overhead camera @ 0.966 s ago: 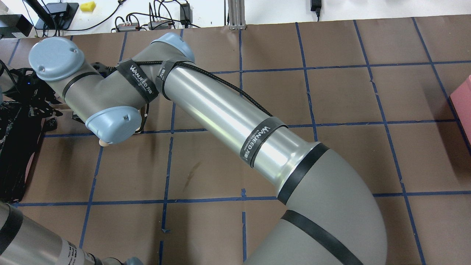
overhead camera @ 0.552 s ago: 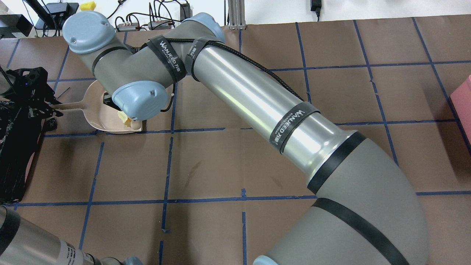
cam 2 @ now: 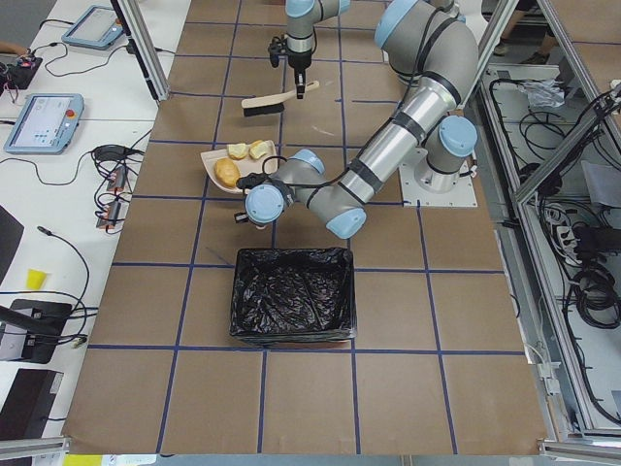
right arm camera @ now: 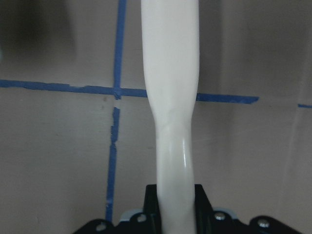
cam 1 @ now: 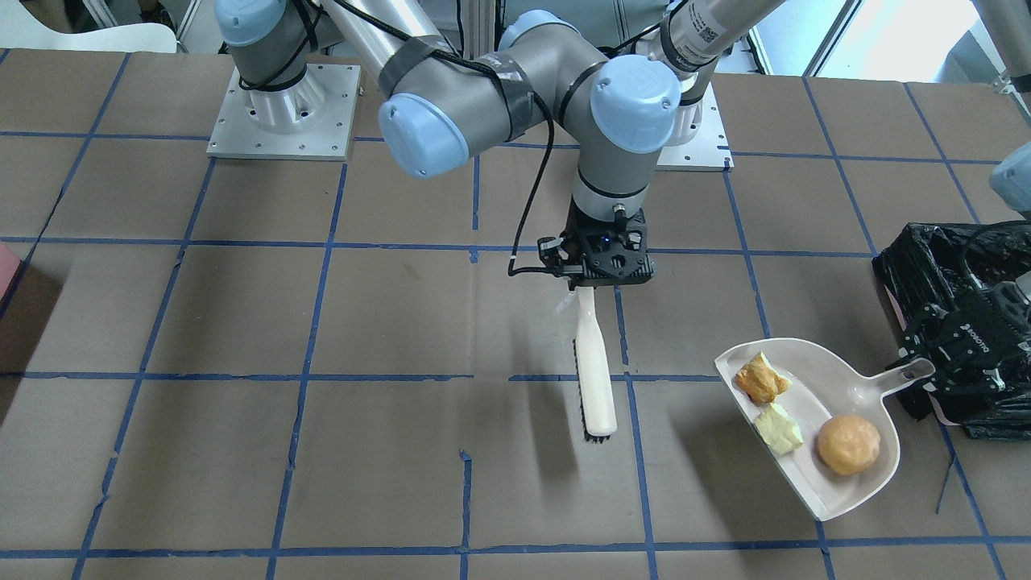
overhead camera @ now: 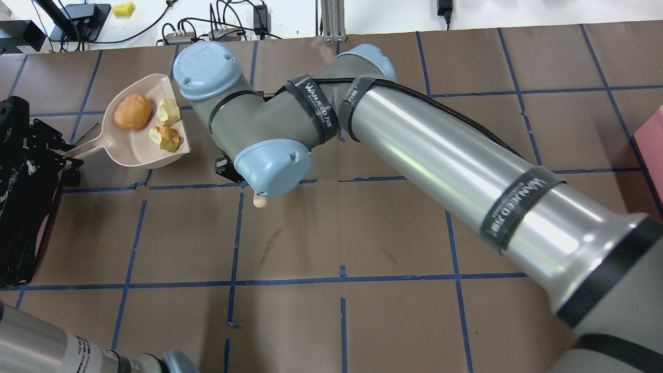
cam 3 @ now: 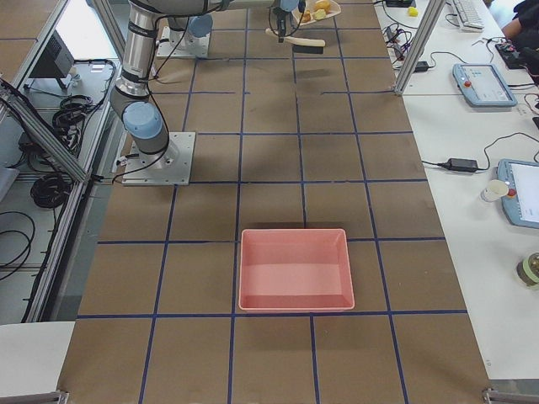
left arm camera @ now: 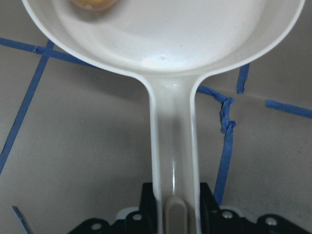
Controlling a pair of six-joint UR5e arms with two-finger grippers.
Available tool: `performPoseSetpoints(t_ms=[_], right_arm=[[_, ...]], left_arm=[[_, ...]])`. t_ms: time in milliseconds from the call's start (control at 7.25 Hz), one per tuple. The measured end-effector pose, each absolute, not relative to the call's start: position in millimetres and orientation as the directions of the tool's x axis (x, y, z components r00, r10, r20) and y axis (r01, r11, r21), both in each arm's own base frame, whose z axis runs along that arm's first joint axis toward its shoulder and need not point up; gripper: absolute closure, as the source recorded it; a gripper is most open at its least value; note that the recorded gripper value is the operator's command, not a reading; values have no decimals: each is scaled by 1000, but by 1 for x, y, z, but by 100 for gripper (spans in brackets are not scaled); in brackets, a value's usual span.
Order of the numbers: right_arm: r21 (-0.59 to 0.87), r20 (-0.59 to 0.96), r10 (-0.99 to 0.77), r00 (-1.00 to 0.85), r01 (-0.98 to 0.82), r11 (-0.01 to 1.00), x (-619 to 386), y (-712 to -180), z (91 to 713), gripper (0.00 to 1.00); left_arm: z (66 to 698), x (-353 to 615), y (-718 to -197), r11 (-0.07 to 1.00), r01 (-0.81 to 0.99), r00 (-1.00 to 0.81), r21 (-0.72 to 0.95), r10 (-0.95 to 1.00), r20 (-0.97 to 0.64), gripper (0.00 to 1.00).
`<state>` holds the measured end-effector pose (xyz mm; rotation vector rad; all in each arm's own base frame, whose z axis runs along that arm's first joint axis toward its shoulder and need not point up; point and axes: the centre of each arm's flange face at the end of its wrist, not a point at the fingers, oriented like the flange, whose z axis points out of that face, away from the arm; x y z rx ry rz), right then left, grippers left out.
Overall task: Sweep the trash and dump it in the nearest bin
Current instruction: 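Lift the loaded dustpan over the black bin with the left gripper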
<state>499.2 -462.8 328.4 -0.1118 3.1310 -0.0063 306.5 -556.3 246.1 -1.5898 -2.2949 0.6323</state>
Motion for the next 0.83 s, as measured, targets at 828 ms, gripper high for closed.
performPoseSetpoints(t_ms=[828], right_arm=[[30, 12, -61, -998, -60, 998, 377, -307, 334, 90]], left_arm=[[341, 382, -476, 427, 782, -509, -455, 858, -69, 100]])
